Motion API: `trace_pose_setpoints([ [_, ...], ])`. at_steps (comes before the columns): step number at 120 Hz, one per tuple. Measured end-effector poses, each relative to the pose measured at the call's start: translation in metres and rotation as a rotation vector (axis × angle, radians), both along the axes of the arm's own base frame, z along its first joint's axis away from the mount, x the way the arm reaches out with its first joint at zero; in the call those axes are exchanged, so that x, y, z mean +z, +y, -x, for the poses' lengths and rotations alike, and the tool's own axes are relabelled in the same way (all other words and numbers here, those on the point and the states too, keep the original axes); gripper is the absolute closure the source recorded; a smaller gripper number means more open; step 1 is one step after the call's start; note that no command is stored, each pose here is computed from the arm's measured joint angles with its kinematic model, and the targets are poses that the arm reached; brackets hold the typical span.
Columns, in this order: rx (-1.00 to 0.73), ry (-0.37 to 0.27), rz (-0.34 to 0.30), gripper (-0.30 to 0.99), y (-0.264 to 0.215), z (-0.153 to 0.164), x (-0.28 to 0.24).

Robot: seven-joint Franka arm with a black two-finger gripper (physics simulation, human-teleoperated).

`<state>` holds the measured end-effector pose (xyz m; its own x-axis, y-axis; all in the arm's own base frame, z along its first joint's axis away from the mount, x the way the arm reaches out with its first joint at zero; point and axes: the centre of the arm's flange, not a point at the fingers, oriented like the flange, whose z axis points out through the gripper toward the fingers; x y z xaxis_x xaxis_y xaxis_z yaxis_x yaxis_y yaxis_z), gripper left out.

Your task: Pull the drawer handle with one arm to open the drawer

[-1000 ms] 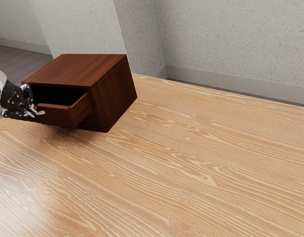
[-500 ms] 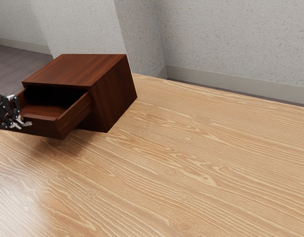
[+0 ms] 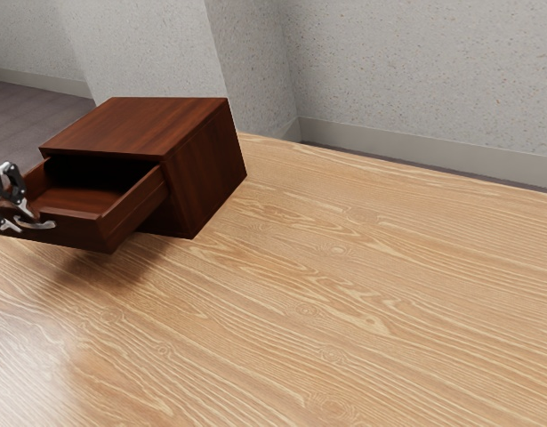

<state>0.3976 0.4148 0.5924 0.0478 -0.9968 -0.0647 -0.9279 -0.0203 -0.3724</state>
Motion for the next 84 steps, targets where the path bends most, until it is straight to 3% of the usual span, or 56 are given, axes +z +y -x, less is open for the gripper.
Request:
trace_pose_setpoints([
  [9,-0.024,-0.029,-0.038,0.52,-0.022,0.004,0.043],
  [18,-0.11,-0.049,-0.059,0.48,-0.064,-0.018,0.084],
  [30,-0.285,0.013,-0.091,0.35,-0.155,-0.066,0.116],
  [42,-0.379,0.122,-0.1,0.22,-0.239,-0.092,0.121],
  [68,-0.136,0.321,-0.019,0.08,-0.265,-0.112,0.112],
  [84,0.025,0.383,0.037,0.04,-0.278,-0.113,0.101],
])
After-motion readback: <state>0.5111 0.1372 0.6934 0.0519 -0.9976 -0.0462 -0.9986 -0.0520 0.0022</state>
